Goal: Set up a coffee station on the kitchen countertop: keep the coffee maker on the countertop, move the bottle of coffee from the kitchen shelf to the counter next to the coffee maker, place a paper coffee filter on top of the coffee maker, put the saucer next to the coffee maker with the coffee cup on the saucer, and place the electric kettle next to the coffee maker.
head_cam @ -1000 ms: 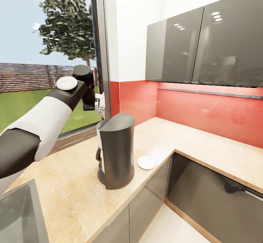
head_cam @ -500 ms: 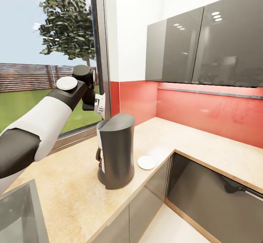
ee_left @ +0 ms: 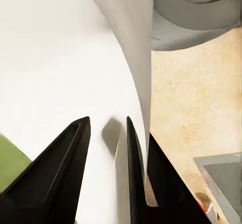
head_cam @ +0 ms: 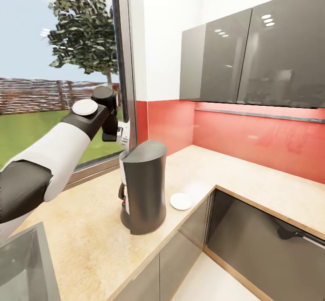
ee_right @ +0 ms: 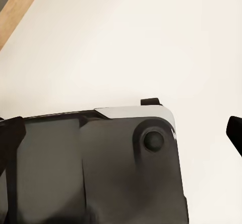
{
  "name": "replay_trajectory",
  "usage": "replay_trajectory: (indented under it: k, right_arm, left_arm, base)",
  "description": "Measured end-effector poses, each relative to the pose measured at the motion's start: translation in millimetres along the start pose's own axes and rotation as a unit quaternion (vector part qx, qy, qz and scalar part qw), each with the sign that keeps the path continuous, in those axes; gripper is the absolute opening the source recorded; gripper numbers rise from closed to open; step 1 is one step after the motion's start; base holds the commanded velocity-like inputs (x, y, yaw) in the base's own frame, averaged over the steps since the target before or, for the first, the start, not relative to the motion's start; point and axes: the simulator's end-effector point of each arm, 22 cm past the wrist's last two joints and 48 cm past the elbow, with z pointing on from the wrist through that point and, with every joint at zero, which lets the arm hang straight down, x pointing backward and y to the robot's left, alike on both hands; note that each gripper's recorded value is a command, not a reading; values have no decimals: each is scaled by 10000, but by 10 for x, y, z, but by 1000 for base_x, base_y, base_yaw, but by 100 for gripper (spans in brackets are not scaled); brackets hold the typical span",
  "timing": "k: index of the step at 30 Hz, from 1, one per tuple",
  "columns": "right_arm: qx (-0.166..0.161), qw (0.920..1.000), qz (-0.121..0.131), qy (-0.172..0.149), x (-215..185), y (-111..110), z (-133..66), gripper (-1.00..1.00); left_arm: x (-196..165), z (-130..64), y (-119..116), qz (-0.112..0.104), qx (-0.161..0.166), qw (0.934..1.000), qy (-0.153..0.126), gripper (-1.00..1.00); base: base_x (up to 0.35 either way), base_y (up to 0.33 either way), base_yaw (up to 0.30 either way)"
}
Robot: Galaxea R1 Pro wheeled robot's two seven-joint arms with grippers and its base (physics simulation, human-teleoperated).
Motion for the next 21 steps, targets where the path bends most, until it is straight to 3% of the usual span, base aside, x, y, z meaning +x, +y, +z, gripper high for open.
replay_trajectory:
  k: [6, 21]
  right_arm:
    - [0, 10000, 0, 0, 0, 0, 0, 100]
    - [0, 10000, 0, -1, 0, 0, 0, 100]
  left_arm:
    - [-11, 124, -108, 11, 130, 9999, 14, -100]
    - [-69, 177, -182, -28, 280, 9995, -145, -100]
  base:
    - [0, 0, 0]
    - [0, 0, 0]
